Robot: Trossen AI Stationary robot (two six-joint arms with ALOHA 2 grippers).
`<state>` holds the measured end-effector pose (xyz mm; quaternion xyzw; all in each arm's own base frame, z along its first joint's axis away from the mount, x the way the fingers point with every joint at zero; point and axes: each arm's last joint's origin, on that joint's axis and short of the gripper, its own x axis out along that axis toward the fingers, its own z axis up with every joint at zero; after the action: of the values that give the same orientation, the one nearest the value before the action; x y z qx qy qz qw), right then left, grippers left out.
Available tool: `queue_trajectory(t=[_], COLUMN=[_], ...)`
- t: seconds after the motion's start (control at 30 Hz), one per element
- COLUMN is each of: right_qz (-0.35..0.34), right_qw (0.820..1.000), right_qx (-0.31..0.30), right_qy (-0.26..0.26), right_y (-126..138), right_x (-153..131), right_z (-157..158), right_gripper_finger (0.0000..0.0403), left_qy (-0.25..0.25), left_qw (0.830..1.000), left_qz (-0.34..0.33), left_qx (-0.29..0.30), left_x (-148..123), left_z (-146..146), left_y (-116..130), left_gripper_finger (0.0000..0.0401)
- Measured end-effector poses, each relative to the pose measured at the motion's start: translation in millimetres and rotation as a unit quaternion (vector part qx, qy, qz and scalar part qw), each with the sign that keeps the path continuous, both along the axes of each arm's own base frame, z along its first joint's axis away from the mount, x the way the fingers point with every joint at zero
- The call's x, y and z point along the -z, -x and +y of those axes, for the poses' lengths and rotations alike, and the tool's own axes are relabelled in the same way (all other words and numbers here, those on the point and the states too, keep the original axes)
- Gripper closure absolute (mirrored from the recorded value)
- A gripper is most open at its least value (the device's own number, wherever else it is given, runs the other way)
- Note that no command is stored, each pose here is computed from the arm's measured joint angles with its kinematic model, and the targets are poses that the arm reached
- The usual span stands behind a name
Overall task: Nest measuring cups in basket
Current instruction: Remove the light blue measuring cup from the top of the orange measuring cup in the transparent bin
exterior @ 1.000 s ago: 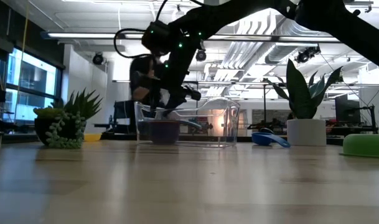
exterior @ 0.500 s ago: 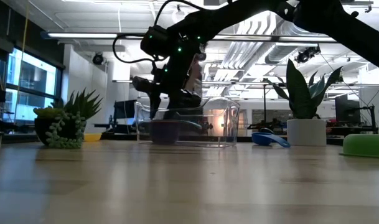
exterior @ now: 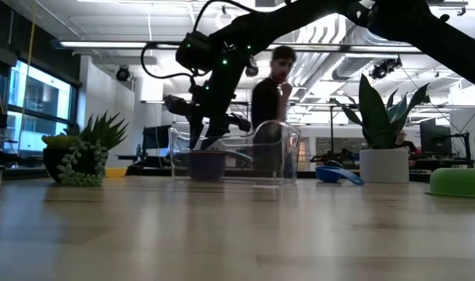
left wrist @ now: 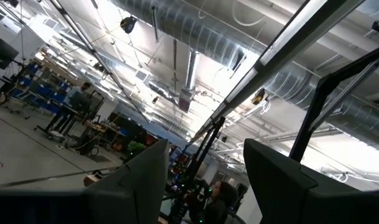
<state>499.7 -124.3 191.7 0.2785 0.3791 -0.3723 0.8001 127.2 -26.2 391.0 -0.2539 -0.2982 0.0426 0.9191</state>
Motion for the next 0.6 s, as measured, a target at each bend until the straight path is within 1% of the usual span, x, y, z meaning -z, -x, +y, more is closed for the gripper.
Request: queue_trajectory(t=[0.1, 0.2, 0.4, 0.6], right_qz=[-0.013, -0.012, -0.005, -0.001], right_qw=[1.000, 1.000, 1.000, 1.000], right_qx=[-0.002, 0.000, -0.003, -0.002], right_qy=[-0.001, 0.001, -0.015, -0.013], right_y=[-2.1, -2.0, -5.0, -4.9], right_x=[-1.3, -0.5, 13.4, 15.5], right_z=[-0.2, -0.4, -0.3, -0.5], right_gripper_finger=[0.0304, 0.0304, 0.0304, 0.0304], left_qy=[0.000, 0.000, 0.000, -0.002], left_qw=[1.000, 1.000, 1.000, 1.000], left_qz=[0.000, 0.000, 0.000, -0.001], left_qx=[0.000, 0.000, 0.000, 0.002], left_x=[0.0, 0.0, 0.1, 0.0], left_z=[0.0, -0.1, 0.0, -0.2], left_y=[0.0, 0.0, 0.0, 0.0], left_gripper_finger=[0.0201, 0.0201, 0.0201, 0.0201])
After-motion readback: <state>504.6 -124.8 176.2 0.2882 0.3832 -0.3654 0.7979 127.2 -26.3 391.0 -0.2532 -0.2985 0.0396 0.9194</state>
